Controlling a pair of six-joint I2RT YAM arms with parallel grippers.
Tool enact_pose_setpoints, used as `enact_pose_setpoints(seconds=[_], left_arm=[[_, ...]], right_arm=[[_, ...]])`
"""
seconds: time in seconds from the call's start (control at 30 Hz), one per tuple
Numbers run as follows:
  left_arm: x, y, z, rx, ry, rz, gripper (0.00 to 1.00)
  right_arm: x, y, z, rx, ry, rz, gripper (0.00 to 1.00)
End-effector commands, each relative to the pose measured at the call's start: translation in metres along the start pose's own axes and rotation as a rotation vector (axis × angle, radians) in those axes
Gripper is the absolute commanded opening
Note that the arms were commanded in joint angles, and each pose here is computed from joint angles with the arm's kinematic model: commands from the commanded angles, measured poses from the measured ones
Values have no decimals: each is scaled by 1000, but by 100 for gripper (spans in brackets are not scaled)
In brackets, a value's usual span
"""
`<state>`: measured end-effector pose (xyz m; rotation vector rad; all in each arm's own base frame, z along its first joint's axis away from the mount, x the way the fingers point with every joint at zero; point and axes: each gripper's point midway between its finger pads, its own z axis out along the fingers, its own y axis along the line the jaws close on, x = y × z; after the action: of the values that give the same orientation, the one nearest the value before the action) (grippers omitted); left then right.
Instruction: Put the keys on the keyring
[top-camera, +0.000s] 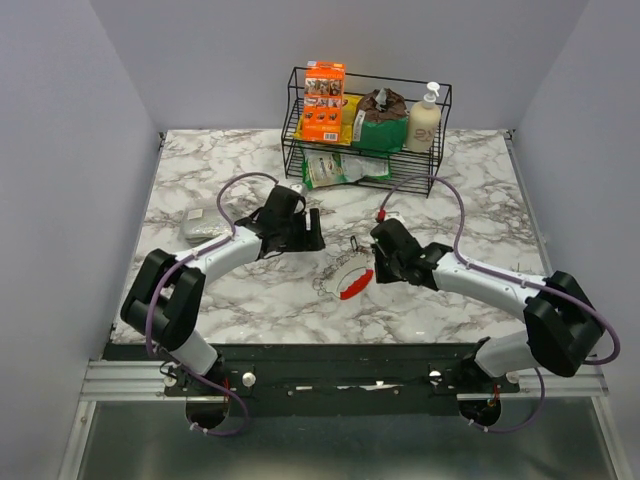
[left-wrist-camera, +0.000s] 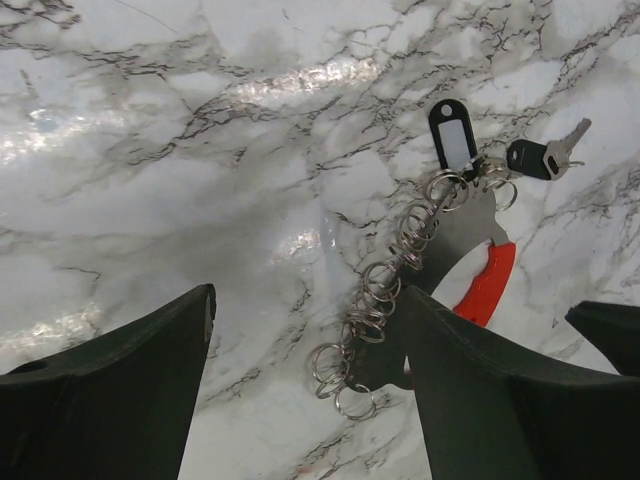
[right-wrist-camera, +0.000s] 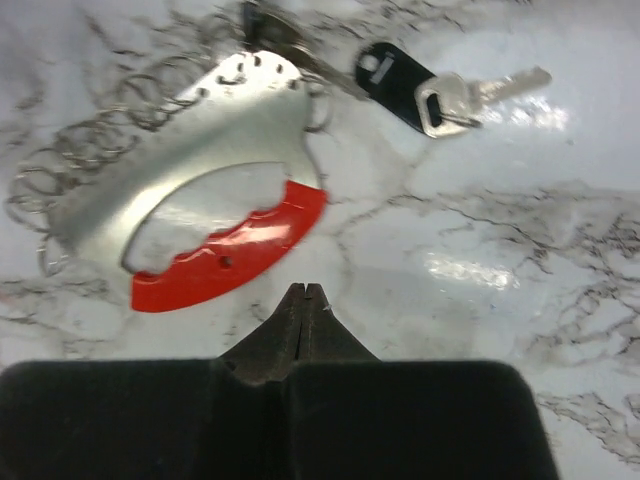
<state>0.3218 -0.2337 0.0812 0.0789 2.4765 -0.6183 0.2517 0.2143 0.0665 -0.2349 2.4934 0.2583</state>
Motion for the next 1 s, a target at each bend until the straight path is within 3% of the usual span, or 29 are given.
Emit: enact_pose_setpoints(seconds=[0.0, 0.1, 0.43, 0.97], left_arm=[[8, -30, 10, 130, 40, 10, 74], [18, -37, 17, 170, 70, 10, 68], [52, -34, 28, 217, 143, -37, 65], [81, -31, 30, 226, 182, -62, 61]], right_arm=[[16, -31, 11, 66, 53, 117, 1], [21, -31, 15, 20, 72, 149, 1], [33, -10, 37, -97, 148, 191, 1], [28, -2, 67, -104, 193, 150, 1]])
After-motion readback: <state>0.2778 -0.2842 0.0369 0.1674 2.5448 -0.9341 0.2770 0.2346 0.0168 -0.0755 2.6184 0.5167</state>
